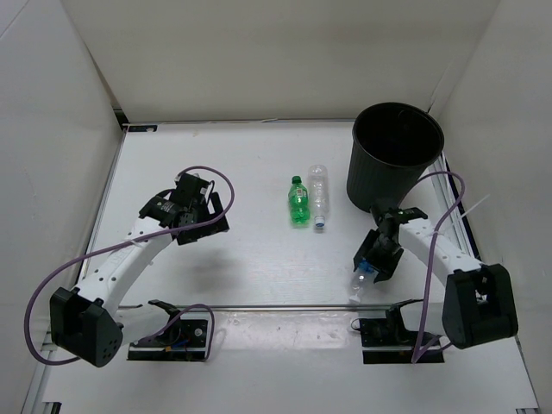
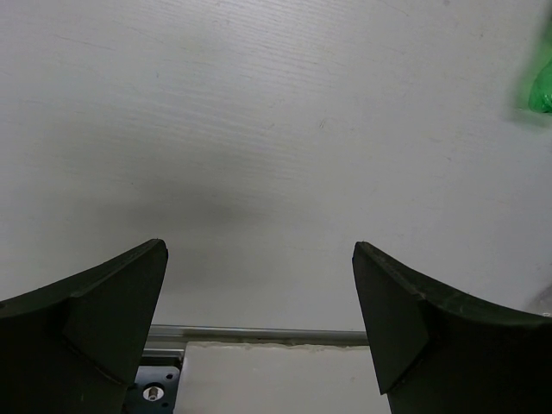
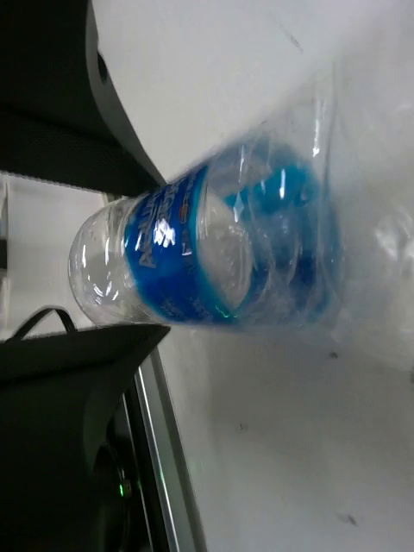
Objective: Put the plastic bottles in the bin
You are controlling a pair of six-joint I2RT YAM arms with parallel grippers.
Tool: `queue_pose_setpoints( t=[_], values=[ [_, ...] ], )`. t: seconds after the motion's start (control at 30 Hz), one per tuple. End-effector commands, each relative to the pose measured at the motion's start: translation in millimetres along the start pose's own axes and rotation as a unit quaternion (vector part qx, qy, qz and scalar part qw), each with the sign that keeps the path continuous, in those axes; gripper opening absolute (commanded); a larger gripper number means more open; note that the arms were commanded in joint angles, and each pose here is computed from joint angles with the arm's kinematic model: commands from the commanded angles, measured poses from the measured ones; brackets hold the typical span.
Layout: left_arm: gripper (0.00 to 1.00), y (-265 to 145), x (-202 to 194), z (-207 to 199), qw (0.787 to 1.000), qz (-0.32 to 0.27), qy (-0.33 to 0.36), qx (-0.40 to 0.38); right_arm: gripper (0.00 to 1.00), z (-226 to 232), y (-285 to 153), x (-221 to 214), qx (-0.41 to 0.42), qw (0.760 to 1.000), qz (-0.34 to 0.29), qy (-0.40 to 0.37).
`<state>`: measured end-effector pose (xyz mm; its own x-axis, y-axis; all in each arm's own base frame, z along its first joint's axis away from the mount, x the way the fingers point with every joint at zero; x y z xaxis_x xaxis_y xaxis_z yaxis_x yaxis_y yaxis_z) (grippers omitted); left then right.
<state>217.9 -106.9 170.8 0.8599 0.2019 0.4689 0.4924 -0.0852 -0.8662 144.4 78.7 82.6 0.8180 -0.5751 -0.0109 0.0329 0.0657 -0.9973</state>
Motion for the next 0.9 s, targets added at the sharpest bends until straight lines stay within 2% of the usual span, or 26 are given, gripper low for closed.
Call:
queue_pose_setpoints(
  t=[0.0,0.03,0.07,0.17,0.27,0.3,0.33,0.4,0.43,0.47,0.5,0.6,0.63,0.7,0.73,0.8,0.83,0.87],
  values=[
    [1.0,-5.1,-0.7,4.0,1.0,-0.01,0.003,-0.001,0.55,8.7,2.6,-7.1,0.021,1.0,0.019,-0.012],
    [1.0,-3.0,0.0,1.8,1.0,-0.008,0.003,-0.005,0.5,8.7,2.6,-7.1,0.021,1.0,0.019,-0.012],
    [1.0,-3.0,0.0,1.8,1.0,-0.008,0.003,-0.005,0.39,5.6,0.1,-16.1,0.013,0.999,0.032,-0.023],
    [1.0,-3.0,0.0,1.8,1.0,-0.008,0.003,-0.005,0.26,3.9,-29.3,-24.2,0.015,0.999,0.025,-0.029],
    [1.0,-4.9,3.7,1.2,1.0,-0.015,0.002,-0.004,0.2,2.9,-95.3,-30.6,0.068,0.998,-0.011,-0.009],
    [1.0,-4.9,3.7,1.2,1.0,-0.015,0.002,-0.004,0.2,3.4,-113.8,-31.4,0.088,0.996,-0.025,-0.011],
    [1.0,-4.9,3.7,1.2,1.0,-0.015,0.002,-0.004,0.2,13.3,-153.4,-26.9,0.141,0.988,-0.063,-0.016],
    [1.0,-2.6,5.0,0.0,1.0,-0.016,0.002,-0.004,0.2,12.0,-198.2,-30.6,0.164,0.983,-0.08,-0.019],
    [1.0,-2.5,5.1,0.0,1.0,-0.016,0.002,-0.004,0.17,18.1,-220.5,-24.0,0.189,0.975,-0.111,-0.035],
    [1.0,-0.2,4.4,0.1,1.0,-0.012,0.003,-0.001,0.17,32.9,-266.8,-16.8,0.247,0.955,-0.154,-0.048],
    [1.0,-0.1,4.4,0.1,1.0,-0.012,0.003,-0.001,0.14,38.1,-287.9,-10.1,0.266,0.945,-0.184,-0.045],
    [1.0,-1.7,7.7,0.0,1.0,-0.018,0.002,0.001,0.12,63.8,-325.6,28.7,0.264,0.928,-0.261,-0.038],
    [1.0,-3.6,9.0,0.9,1.0,-0.024,0.002,0.002,0.12,63.9,-353.9,44.7,0.269,0.906,-0.326,-0.023],
    [1.0,-5.6,12.7,0.4,0.999,-0.031,0.001,0.003,0.12,80.8,-356.4,85.9,0.236,0.898,-0.372,-0.008],
    [1.0,-5.6,12.7,0.4,0.999,-0.031,0.001,0.003,0.16,91.1,-369.1,105.4,0.252,0.877,-0.409,0.0],
    [1.0,-7.7,13.3,0.3,1.0,-0.031,0.001,0.004,0.19,100.0,-376.6,141.8,0.253,0.857,-0.449,0.011],
    [1.0,-7.8,13.3,0.3,1.0,-0.031,0.001,0.004,0.21,105.7,-386.2,156.8,0.263,0.839,-0.476,0.008],
    [1.0,-7.8,13.3,0.3,1.0,-0.031,0.001,0.004,0.24,111.1,-378.8,171.8,0.252,0.842,-0.477,0.011]
  ],
)
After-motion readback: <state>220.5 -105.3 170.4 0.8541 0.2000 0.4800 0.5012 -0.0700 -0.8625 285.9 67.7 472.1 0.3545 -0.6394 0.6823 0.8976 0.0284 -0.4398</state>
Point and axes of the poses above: each gripper's point midway between its finger pads, its own y axis out along the fingers, its own z axis along the line the jaws close on, x = y × z, the point moved 4 cm from there along -y, back along the fingers, and after that the axes turned 5 degrees about y, right-handed, at the moved point
